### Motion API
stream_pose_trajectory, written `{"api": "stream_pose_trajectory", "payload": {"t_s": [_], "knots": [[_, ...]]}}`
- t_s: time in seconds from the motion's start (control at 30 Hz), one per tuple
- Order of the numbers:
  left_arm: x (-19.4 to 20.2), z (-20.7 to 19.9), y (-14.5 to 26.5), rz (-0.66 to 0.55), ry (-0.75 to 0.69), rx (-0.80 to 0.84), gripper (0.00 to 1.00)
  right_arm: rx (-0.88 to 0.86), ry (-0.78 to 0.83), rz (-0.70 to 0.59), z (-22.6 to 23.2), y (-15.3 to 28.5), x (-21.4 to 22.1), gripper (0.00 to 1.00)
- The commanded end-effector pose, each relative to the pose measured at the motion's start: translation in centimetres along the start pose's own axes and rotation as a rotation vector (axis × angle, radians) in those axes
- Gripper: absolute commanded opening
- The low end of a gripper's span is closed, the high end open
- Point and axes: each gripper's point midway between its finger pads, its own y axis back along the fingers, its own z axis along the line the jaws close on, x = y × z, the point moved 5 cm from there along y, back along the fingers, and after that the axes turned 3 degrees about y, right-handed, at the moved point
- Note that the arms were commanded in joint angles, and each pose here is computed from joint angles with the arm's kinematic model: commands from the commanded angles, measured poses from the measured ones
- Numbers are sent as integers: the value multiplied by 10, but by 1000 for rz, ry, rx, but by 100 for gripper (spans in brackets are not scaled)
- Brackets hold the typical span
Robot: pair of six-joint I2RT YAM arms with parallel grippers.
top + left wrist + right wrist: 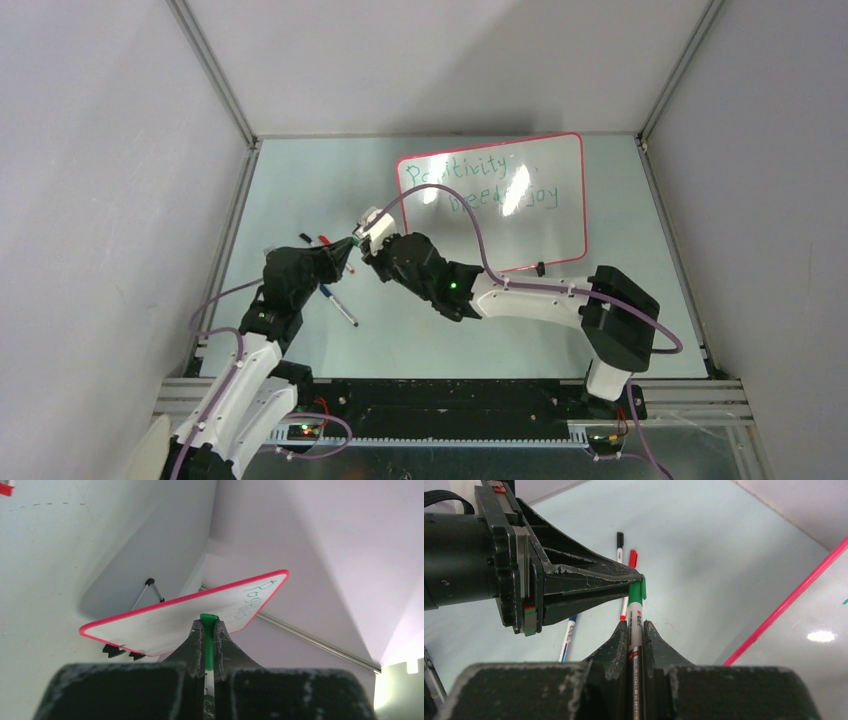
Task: Write a sentence on the whiteboard
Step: Insert the whiteboard marker without the cap into the pen cap, then put down the whiteboard marker at the center of the board.
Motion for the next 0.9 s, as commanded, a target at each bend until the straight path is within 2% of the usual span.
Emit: {"api": "stream_pose_trajectory", "payload": {"t_s": [0.0,0.07,0.1,0.13,0.17,0.2,0.23,0.27,0.3,0.4,0.57,0.6,0.63,0.67,0.7,0.73,0.77,0.8,0.87], "knots": [[62,8,29,413,-51,-47,0,-22,-59,68,-3,-14,6,0],[60,13,28,401,-50,-59,3,-3,-102,109,-11,-11,6,0],[58,14,26,387,-48,-62,20,3,-110,169,-20,-9,12,0],[55,19,25,373,-47,-83,32,5,-150,182,-23,-8,11,0],[53,21,24,352,-48,-90,51,1,-183,240,-31,-6,14,0],[49,27,23,334,-56,-115,60,-2,-189,310,-35,0,24,0],[46,29,22,314,-60,-122,74,-13,-215,324,-41,-1,19,0],[42,35,22,295,-70,-145,78,-16,-213,393,-44,5,28,0],[39,39,21,274,-73,-162,85,-20,-215,406,-47,6,24,0],[28,47,20,232,-99,-184,93,-17,-184,531,-50,19,35,0],[3,53,25,104,-219,-226,95,-50,-121,643,-43,38,33,0],[-6,50,25,46,-246,-214,95,-54,-99,638,-39,39,25,0],[-12,48,29,12,-318,-226,96,-56,-79,687,-36,43,30,0],[-24,44,31,-72,-358,-222,96,-62,-60,681,-30,43,23,0],[-31,41,37,-123,-442,-242,97,-66,-40,736,-27,46,31,0],[-45,36,41,-233,-495,-248,97,-75,-27,737,-20,46,27,0],[-51,30,50,-277,-577,-273,97,-78,-8,790,-16,47,37,0],[-64,25,55,-377,-617,-287,97,-82,7,798,-11,46,36,0],[-78,15,71,-501,-693,-325,98,-80,36,861,-3,43,52,0]]}}
